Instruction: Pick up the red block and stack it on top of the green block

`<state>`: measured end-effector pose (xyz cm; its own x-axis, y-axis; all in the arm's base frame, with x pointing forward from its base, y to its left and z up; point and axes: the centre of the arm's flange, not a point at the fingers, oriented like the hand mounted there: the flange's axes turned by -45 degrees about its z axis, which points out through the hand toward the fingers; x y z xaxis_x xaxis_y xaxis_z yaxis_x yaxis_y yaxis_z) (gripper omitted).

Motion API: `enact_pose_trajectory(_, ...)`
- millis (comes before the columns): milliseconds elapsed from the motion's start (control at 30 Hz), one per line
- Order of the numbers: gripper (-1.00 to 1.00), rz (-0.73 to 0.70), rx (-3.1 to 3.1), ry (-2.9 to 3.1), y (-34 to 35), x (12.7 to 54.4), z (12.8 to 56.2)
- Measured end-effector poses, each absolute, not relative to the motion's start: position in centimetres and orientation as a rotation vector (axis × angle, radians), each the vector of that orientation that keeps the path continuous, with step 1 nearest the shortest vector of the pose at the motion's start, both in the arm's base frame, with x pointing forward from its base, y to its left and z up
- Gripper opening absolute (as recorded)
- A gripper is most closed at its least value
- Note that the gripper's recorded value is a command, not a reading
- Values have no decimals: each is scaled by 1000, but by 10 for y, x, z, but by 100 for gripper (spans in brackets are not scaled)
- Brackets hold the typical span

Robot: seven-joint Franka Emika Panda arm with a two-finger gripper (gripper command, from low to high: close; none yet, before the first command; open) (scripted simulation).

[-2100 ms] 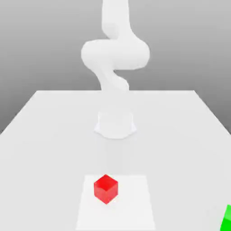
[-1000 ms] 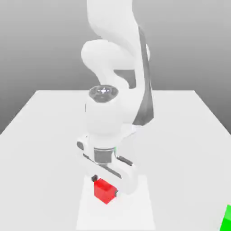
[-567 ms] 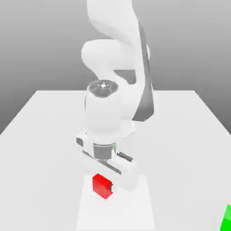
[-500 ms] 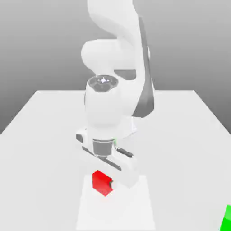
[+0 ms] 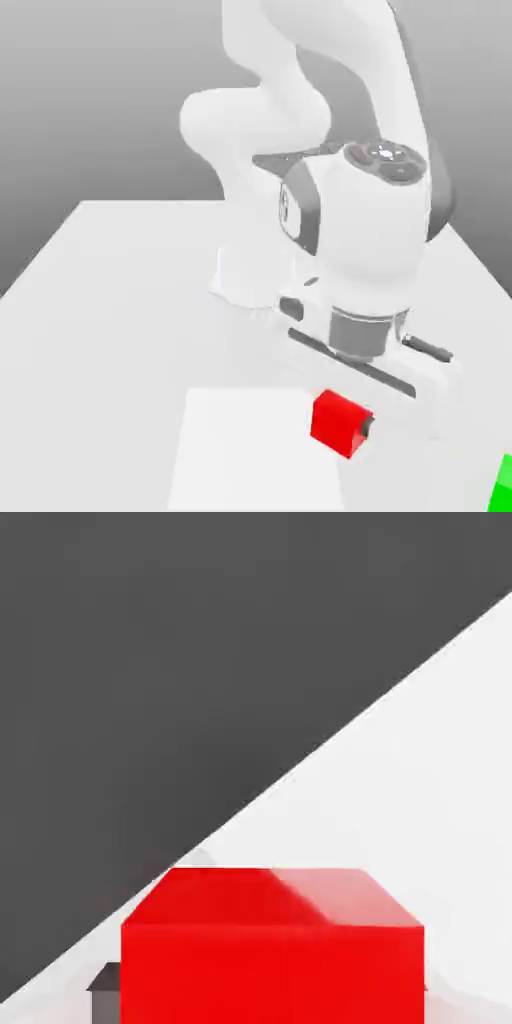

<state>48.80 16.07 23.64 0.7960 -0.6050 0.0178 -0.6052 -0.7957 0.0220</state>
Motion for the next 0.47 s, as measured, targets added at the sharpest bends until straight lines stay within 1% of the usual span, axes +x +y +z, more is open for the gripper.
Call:
enact_pose_trajectory(167,-100,5,3007,-899,278,489,245)
enact_pose_trajectory(267,-100,4,3019,-879,300,486,209)
enact_pose_trajectory(300,100,2,3018,-878,301,486,193)
enact_pose_trajectory(467,100,2,3018,-878,301,486,193)
